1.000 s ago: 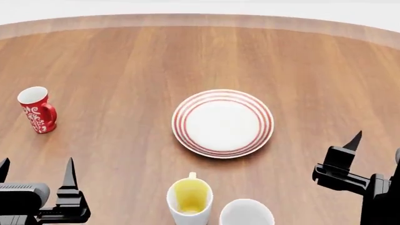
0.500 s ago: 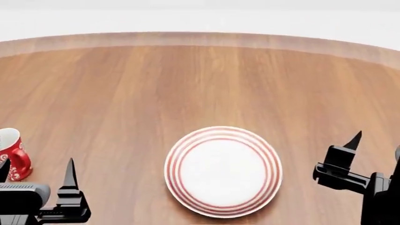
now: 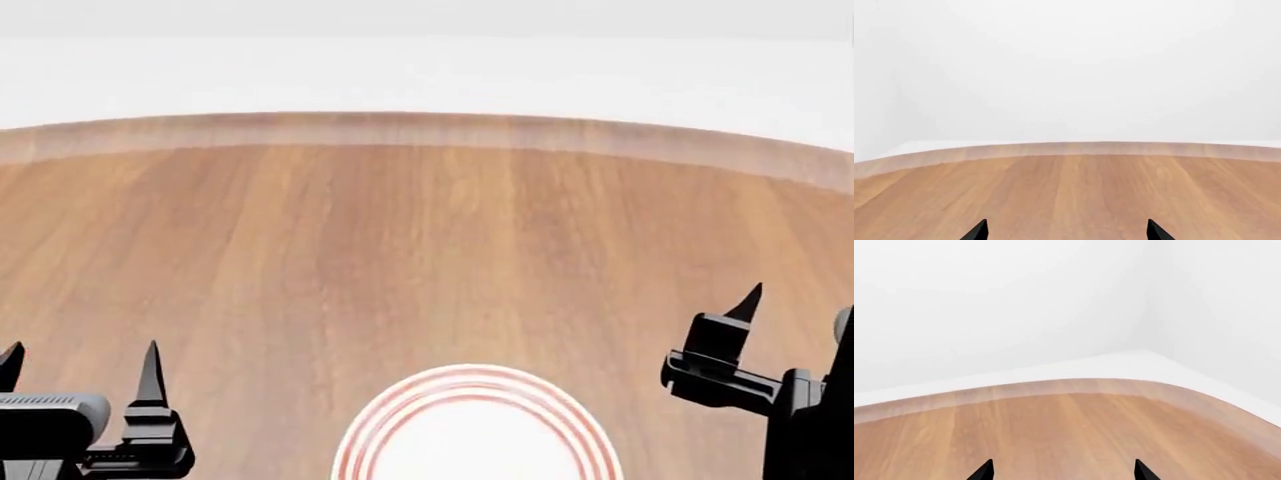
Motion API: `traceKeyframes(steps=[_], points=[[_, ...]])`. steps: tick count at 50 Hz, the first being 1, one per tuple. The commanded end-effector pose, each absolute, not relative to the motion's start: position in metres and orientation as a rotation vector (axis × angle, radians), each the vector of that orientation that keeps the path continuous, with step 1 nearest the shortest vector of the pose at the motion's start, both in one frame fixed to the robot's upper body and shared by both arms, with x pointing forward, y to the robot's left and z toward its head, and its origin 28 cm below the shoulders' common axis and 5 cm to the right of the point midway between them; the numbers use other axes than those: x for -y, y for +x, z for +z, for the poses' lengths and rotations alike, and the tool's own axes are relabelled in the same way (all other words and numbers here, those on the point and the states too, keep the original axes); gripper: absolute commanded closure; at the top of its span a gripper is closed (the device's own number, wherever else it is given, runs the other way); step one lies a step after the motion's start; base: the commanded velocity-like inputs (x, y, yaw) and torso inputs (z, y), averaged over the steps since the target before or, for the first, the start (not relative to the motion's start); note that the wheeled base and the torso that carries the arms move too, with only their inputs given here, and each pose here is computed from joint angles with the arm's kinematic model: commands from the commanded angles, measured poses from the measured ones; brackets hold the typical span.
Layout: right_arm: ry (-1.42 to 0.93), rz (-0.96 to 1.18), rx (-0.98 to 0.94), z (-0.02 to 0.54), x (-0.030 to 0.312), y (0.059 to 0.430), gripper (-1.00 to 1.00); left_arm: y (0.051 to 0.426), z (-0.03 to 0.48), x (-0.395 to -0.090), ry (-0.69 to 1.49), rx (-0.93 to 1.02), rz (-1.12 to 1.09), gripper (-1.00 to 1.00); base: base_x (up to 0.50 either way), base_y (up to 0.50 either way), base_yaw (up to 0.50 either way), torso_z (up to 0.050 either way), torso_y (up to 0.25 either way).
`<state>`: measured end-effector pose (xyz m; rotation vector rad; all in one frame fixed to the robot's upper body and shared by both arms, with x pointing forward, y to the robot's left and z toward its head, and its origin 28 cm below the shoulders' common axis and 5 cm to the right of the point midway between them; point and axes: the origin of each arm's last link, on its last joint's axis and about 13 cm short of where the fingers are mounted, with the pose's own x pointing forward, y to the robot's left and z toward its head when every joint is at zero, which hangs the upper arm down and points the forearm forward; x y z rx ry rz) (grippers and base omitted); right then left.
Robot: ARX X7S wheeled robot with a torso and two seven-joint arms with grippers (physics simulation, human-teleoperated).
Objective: Pick up the red mug and put it on the plate
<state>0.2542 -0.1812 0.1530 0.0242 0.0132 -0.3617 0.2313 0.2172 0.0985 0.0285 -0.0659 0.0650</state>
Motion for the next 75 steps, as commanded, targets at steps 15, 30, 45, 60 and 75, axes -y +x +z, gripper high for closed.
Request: traceKeyframes(steps=[15, 30, 45, 60, 75], points=[[0.024, -0.372, -0.049, 0.149, 0.179, 0.257, -1.00, 0.234, 0.095, -0.219, -0.012, 0.011, 0.157, -1.00, 0.00, 0.00, 0.00, 0.000, 0.000], [0.019, -0.353, -0.070, 0.145, 0.177, 0.261, -1.00, 0.261, 0.090, -0.232, -0.185, -0.128, 0.655, -1.00, 0.00, 0.00, 0.00, 0.000, 0.000], [0.017, -0.351, -0.078, 0.141, 0.176, 0.264, -1.00, 0.268, 0.084, -0.236, -0.194, -0.153, 0.796, -1.00, 0.00, 0.00, 0.00, 0.000, 0.000], [0.019, -0.344, -0.080, 0.140, 0.175, 0.264, -1.00, 0.277, 0.078, -0.238, -0.188, -0.225, 0.763, -1.00, 0.00, 0.00, 0.00, 0.000, 0.000], [0.017, -0.334, -0.093, 0.133, 0.174, 0.267, -1.00, 0.292, 0.065, -0.240, -0.165, -0.299, 0.737, -1.00, 0.00, 0.00, 0.00, 0.000, 0.000]])
